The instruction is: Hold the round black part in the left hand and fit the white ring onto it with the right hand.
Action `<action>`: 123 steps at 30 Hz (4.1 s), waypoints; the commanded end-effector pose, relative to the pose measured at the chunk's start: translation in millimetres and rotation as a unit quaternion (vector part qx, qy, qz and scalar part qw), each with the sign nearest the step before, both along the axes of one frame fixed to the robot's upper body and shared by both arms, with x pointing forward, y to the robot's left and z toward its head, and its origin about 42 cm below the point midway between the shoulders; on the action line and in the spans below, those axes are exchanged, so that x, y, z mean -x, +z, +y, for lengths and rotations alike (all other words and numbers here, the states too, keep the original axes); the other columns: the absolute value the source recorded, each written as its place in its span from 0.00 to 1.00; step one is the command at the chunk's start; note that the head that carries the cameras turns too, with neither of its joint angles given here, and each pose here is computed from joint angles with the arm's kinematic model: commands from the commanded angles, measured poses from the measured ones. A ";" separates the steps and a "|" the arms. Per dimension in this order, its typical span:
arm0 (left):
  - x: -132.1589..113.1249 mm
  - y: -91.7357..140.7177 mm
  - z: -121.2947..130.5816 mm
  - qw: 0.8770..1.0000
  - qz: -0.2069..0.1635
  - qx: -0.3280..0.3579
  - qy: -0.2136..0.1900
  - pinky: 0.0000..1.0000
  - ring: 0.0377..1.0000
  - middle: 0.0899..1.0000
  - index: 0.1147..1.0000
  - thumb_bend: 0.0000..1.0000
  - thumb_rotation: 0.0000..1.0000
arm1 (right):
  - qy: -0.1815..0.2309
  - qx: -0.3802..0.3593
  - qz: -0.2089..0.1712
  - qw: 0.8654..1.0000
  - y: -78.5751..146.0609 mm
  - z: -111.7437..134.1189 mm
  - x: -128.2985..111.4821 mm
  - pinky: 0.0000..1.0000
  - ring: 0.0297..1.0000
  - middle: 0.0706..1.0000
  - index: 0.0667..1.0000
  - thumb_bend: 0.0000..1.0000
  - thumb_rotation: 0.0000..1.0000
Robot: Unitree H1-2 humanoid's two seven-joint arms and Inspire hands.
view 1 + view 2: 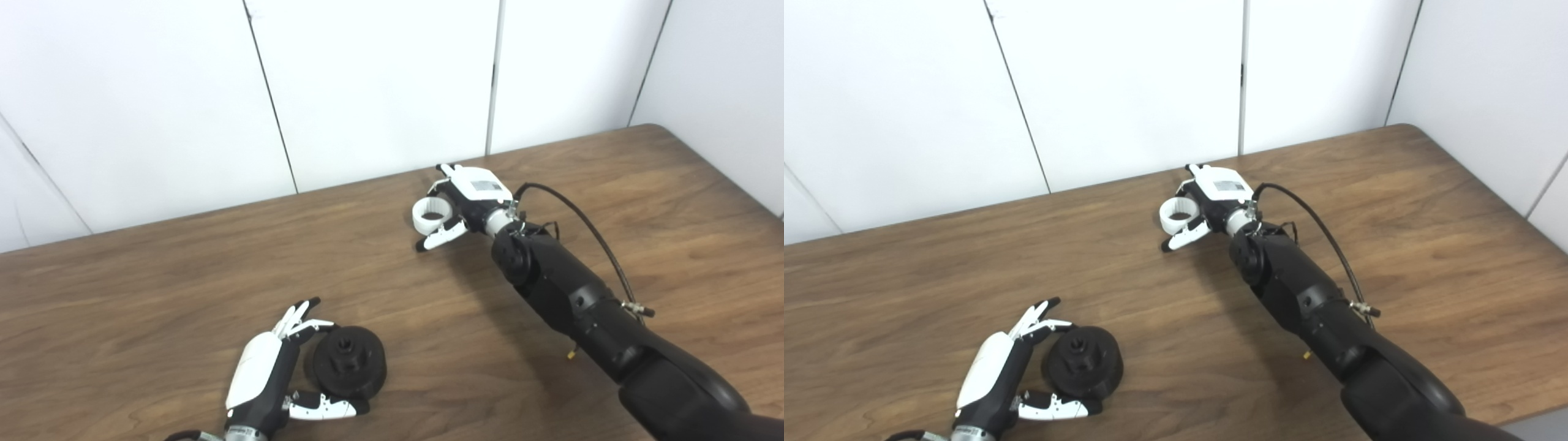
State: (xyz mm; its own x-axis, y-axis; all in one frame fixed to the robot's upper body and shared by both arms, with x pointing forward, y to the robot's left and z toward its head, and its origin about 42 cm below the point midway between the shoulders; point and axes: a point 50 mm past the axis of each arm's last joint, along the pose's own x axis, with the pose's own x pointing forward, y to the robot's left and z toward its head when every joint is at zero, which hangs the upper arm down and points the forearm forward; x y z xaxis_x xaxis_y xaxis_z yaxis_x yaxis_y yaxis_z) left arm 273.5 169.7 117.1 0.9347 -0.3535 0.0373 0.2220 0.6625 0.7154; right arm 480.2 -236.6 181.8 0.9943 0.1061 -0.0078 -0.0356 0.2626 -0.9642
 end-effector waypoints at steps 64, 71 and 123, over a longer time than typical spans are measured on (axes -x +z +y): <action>1.6 -0.1 5.1 0.999 0.020 -0.024 -0.016 0.94 0.98 0.96 0.55 0.94 0.28 | 0.003 -0.037 -0.087 0.996 22.2 -13.4 0.4 1.00 0.94 0.90 0.54 0.84 0.33; 1.3 0.7 4.0 0.999 0.020 -0.024 -0.014 0.94 0.98 0.96 0.55 0.95 0.28 | 0.012 -0.059 -0.117 0.991 19.0 -13.4 1.6 1.00 0.92 0.84 0.45 0.53 0.15; -6.5 -1.9 -25.8 1.000 0.019 -0.025 0.000 0.95 0.99 0.96 0.56 0.97 0.28 | 0.114 -0.259 -0.190 0.940 88.3 -5.5 113.5 0.94 0.94 0.83 0.44 0.52 0.14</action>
